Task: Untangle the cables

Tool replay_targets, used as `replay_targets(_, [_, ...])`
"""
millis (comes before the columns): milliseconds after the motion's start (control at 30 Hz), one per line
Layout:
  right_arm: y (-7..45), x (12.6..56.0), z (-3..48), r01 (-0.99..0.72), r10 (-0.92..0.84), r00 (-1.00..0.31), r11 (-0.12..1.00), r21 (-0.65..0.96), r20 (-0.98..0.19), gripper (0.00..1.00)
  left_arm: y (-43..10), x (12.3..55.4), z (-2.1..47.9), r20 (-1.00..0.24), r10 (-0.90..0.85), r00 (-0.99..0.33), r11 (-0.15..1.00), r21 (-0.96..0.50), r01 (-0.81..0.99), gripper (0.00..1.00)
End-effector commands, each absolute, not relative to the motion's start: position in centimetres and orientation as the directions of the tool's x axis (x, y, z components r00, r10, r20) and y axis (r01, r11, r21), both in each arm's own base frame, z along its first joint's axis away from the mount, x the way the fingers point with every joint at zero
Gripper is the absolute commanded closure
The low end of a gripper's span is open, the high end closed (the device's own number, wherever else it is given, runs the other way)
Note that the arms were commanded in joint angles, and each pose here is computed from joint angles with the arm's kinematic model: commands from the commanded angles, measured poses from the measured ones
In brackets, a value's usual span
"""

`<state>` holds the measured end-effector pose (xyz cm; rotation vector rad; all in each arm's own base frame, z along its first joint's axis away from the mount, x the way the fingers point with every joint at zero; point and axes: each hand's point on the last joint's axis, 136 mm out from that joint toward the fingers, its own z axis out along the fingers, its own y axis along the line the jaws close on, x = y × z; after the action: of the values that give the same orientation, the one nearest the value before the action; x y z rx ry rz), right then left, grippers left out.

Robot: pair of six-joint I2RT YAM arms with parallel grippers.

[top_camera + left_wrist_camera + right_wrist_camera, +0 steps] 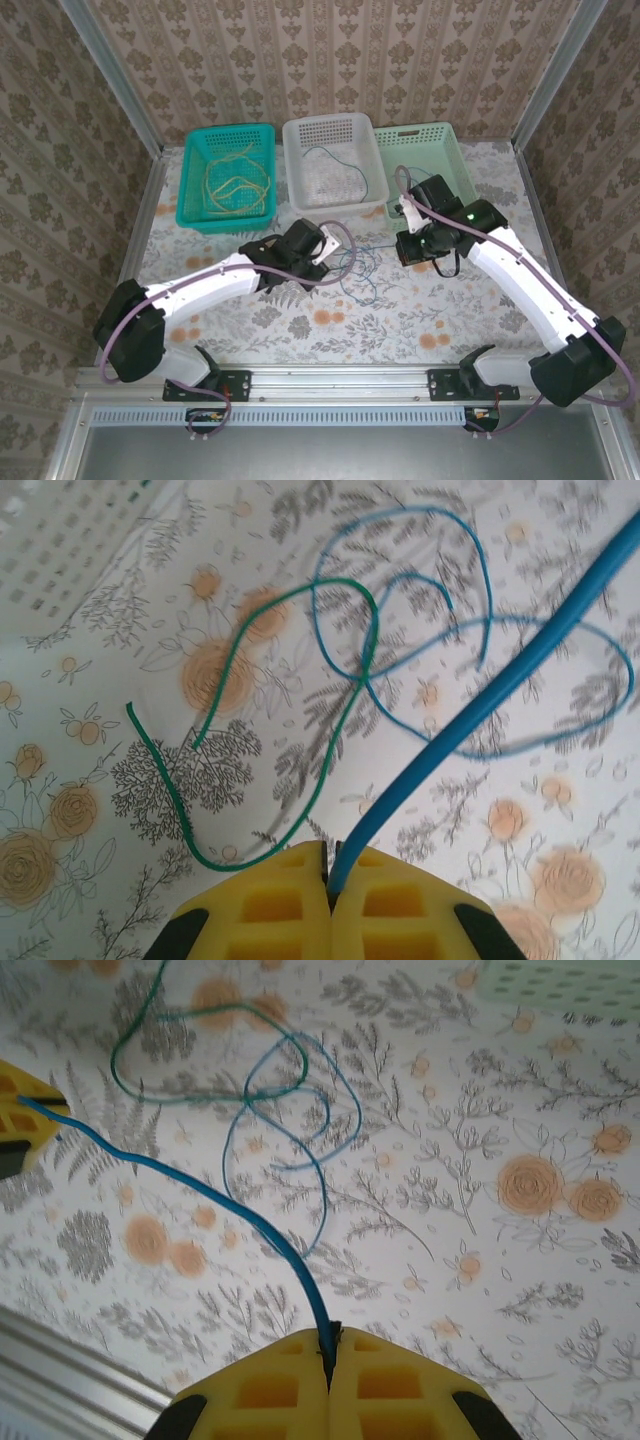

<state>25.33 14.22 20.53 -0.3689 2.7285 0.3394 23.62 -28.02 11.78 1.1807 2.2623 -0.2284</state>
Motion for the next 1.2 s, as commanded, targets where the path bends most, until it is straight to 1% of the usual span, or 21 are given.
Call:
replay_targets(0, [13.1,23.3,20.7,-0.381,-0.321,-0.895,0.911,0.157,-0.309,1.0,-25.3,22.5,11.3,-0.417,0.833,-0.363,0.488,0.247,0.837,1.0])
replay_targets(133, [15.0,22.7,20.4,-0.426,-0.355,-0.888,0.873,0.236,-0.291,1.0,-26.5,22.2,11.9,-0.405,0.872,-0.274,0.409,0.299,0.862,1.0])
replay_targets(200, [15.1,22.4,20.1,-0.439,-0.373,-0.885,0.868,0.233,-0.277,1.0,-26.6,22.4,12.3,-0.413,0.871,-0.264,0.41,0.317,0.855,1.0])
replay_targets(267, [14.6,22.4,19.9,-0.435,-0.373,-0.885,0.876,0.208,-0.279,1.0,-26.3,23.2,13.0,-0.433,0.86,-0.27,0.438,0.354,0.827,1.0])
replay_targets(300, [14.3,22.6,20.0,-0.429,-0.366,-0.884,0.882,0.196,-0.291,1.0,-26.1,23.7,13.6,-0.448,0.849,-0.279,0.463,0.38,0.801,0.97])
replay_targets(333, [14.0,22.8,20.2,-0.417,-0.349,-0.886,0.888,0.196,-0.305,1.0,-25.6,24.4,14.2,-0.465,0.835,-0.294,0.498,0.412,0.764,0.83])
replay_targets(367, [13.7,23.2,20.5,-0.396,-0.322,-0.891,0.896,0.2,-0.32,1.0,-25.1,25.2,15.0,-0.489,0.814,-0.313,0.54,0.44,0.718,0.67])
replay_targets(400, [13.3,23.8,20.9,-0.363,-0.281,-0.898,0.908,0.208,-0.339,1.0,-24.5,26.0,16.1,-0.522,0.785,-0.333,0.588,0.462,0.664,0.57])
replay_targets(433, [12.9,24.4,21.3,-0.328,-0.236,-0.903,0.919,0.219,-0.359,1.0,-24.1,26.5,17.1,-0.561,0.752,-0.348,0.632,0.46,0.623,0.52])
replay_targets(467, [12.4,25.0,21.7,-0.292,-0.191,-0.905,0.929,0.227,-0.381,1.0,-23.7,26.9,18.1,-0.601,0.712,-0.363,0.677,0.451,0.581,0.42])
replay_targets(500, [11.9,25.8,22.3,-0.245,-0.132,-0.903,0.94,0.236,-0.409,1.0,-23.0,27.5,19.3,-0.651,0.658,-0.379,0.732,0.437,0.523,0.19])
replay_targets(533, [11.3,26.8,22.9,-0.193,-0.065,-0.895,0.948,0.254,-0.44,1.0,-22.2,28.0,20.4,-0.698,0.6,-0.392,0.784,0.416,0.46,0.01])
replay_targets(600, [10.3,28.6,24.3,-0.096,0.077,-0.862,0.946,0.31,-0.501,1.0,-20.6,28.6,22.2,-0.783,0.46,-0.418,0.876,0.325,0.355,0.0])
replay_targets(667, [9.5,30.5,25.6,-0.028,0.209,-0.808,0.921,0.389,-0.551,1.0,-19.3,28.9,23.5,-0.846,0.323,-0.424,0.934,0.212,0.288,0.0])
replay_targets(733, [8.1,32.3,26.4,0.05,0.329,-0.75,0.893,0.447,-0.573,1.0,-18.3,29.0,23.8,-0.881,0.195,-0.431,0.962,0.085,0.26,0.0])
replay_targets(833, [5.7,34.9,26.1,0.155,0.431,-0.694,0.871,0.466,-0.576,1.0,-17.1,28.8,22.7,-0.88,0.074,-0.47,0.969,-0.048,0.242,0.0])
replay_targets(900, [4.2,36.6,25.6,0.222,0.517,-0.656,0.829,0.514,-0.55,1.0,-16.4,28.6,21.8,-0.863,0.04,-0.503,0.971,-0.086,0.225,0.0])
replay_targets(967, [2.6,38.1,25.2,0.289,0.626,-0.598,0.751,0.593,-0.501,1.0,-15.7,28.2,20.9,-0.842,0.039,-0.538,0.973,-0.09,0.212,0.0])
replay_targets(1033, [0.5,39.8,25.2,0.335,0.725,-0.507,0.665,0.668,-0.467,1.0,-15.1,27.9,20.0,-0.822,0.039,-0.569,0.978,-0.085,0.189,0.0])
replay_targets(1100, [-1.3,40.8,24.7,0.381,0.791,-0.436,0.595,0.707,-0.431,1.0,-14.6,27.6,19.4,-0.809,0.029,-0.586,0.981,-0.089,0.172,0.0])
replay_targets(1167, [-2.8,41.7,24.2,0.415,0.827,-0.381,0.552,0.723,-0.413,1.0,-14.7,27.5,18.9,-0.802,0.018,-0.596,0.979,-0.106,0.172,0.0])
